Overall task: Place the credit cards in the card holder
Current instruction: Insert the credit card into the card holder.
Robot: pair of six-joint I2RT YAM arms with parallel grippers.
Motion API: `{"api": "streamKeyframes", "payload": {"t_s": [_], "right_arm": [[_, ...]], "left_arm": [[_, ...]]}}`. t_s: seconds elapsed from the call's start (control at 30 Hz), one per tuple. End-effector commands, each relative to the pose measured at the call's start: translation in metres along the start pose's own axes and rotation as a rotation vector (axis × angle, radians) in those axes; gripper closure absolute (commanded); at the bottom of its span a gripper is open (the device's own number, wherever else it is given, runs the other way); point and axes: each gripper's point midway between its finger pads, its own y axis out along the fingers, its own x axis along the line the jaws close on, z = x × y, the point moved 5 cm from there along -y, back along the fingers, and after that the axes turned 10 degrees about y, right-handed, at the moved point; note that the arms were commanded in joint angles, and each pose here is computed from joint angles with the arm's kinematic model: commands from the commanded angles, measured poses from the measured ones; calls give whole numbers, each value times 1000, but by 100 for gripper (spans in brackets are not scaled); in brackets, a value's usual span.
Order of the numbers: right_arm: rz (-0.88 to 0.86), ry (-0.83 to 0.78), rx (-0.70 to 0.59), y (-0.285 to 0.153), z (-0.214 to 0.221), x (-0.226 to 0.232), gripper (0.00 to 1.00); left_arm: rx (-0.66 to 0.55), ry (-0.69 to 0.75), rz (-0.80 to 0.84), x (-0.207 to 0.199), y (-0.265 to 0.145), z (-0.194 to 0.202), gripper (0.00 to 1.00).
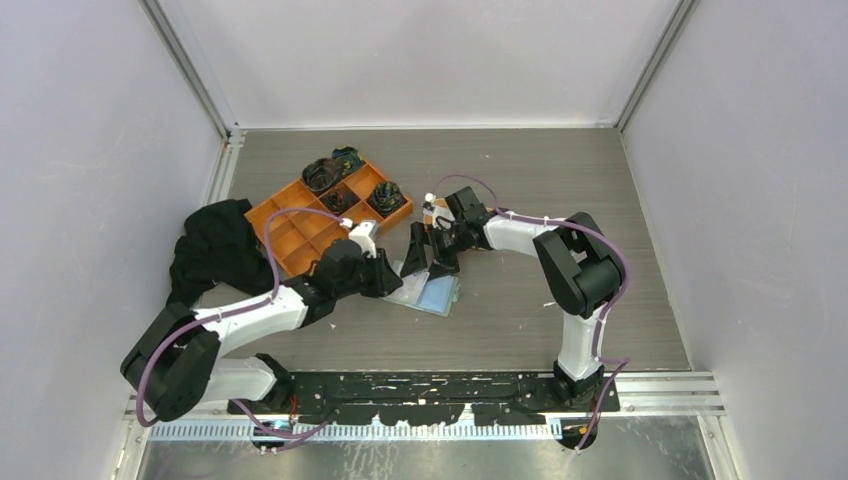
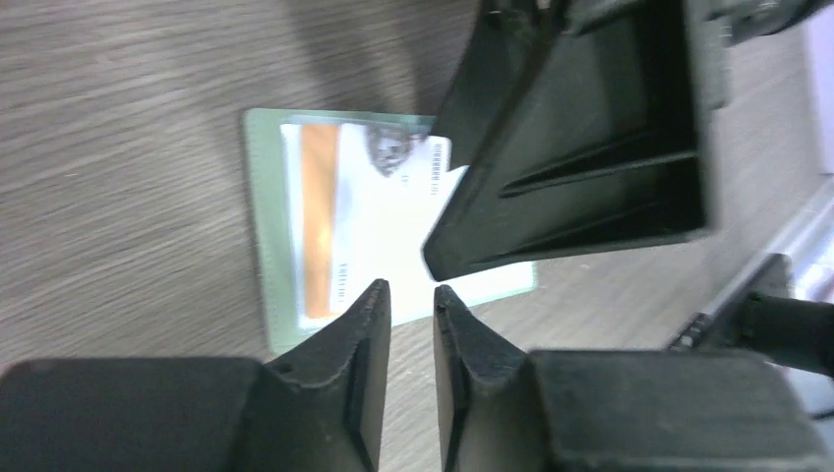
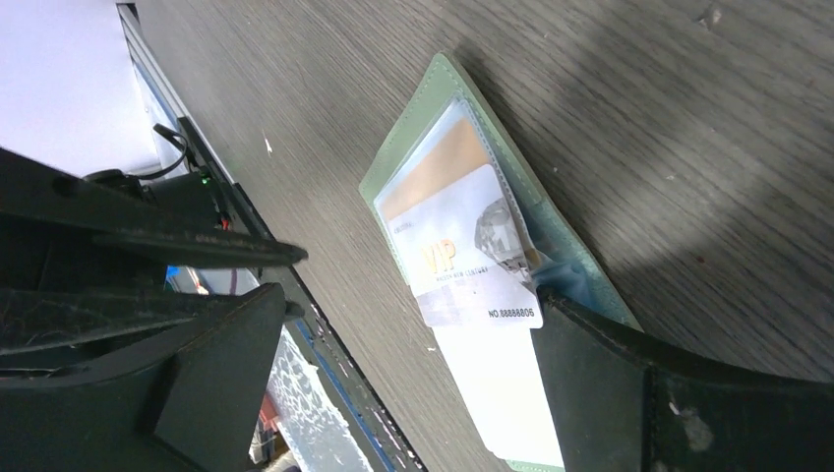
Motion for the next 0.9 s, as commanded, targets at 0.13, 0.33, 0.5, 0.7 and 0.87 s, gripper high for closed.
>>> {"api": "streamKeyframes", "payload": {"t_s": [0.13,0.33,0.5,0.7,0.87], "right_arm": [[29,44,-57,-13,1,9,6],[26,73,-73,-11,0,8,24],[29,84,-73,-10,0,6,33],[44,86,-73,-8,0,3,34],[50,90,-69,-7,0,1,34]], "left_arm": [[-155,-47,359,-46,7,-27,86],[-127,-20,357,-62,29,-14,92],[-105,67,216,-67,47,-2,96],[-86,149,30,-55,59,7,95],[-52,182,28,-53,63,12,93]]}}
